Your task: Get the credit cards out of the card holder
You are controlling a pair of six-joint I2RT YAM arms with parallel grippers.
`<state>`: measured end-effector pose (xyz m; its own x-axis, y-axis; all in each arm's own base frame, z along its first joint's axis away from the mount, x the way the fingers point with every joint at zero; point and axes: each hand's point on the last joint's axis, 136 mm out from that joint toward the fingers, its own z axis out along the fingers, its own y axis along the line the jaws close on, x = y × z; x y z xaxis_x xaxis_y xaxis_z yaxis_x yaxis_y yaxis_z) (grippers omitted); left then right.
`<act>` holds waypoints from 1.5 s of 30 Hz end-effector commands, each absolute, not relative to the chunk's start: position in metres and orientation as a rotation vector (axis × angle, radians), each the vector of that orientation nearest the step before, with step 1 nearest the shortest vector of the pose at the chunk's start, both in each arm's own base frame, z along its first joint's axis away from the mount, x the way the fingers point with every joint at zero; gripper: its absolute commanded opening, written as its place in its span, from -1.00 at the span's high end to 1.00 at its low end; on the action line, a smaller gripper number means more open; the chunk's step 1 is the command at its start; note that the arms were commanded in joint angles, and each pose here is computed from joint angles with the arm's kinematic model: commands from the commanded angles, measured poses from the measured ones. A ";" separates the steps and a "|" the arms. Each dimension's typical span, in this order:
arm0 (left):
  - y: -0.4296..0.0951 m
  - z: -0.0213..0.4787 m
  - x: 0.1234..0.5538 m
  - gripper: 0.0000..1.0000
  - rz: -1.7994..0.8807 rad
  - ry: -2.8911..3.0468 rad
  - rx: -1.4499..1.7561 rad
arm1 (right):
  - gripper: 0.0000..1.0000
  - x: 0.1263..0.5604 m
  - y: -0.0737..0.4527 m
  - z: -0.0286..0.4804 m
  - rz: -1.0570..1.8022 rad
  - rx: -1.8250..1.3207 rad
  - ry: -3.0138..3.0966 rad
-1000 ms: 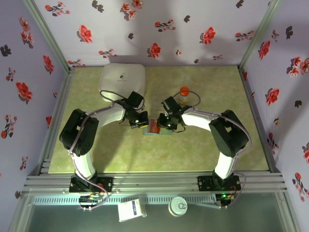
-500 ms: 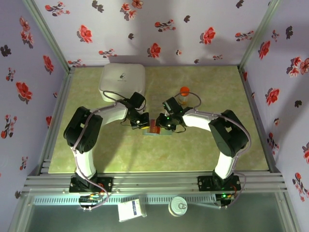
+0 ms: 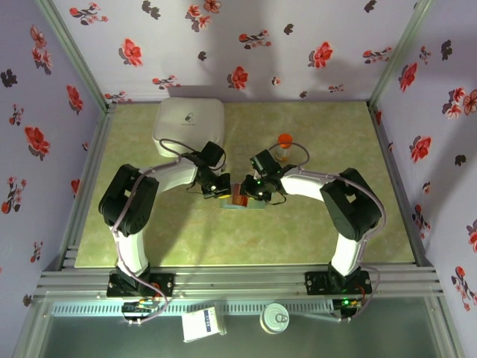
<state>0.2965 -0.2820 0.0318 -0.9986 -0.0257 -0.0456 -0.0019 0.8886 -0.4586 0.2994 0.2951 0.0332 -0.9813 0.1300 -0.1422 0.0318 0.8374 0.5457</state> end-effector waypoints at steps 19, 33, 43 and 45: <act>-0.285 0.056 0.294 1.00 -0.776 2.983 0.014 | 0.42 0.304 0.282 0.061 0.864 0.052 2.699; -0.300 0.045 0.291 1.00 -0.815 3.003 0.040 | 0.46 0.301 0.278 0.036 0.983 0.167 2.736; -0.289 0.021 0.285 1.00 -0.718 3.061 0.024 | 0.51 0.298 0.274 0.021 0.985 0.189 2.765; -0.287 0.019 0.285 1.00 -0.697 3.066 0.017 | 0.52 0.297 0.274 0.020 0.989 0.192 2.766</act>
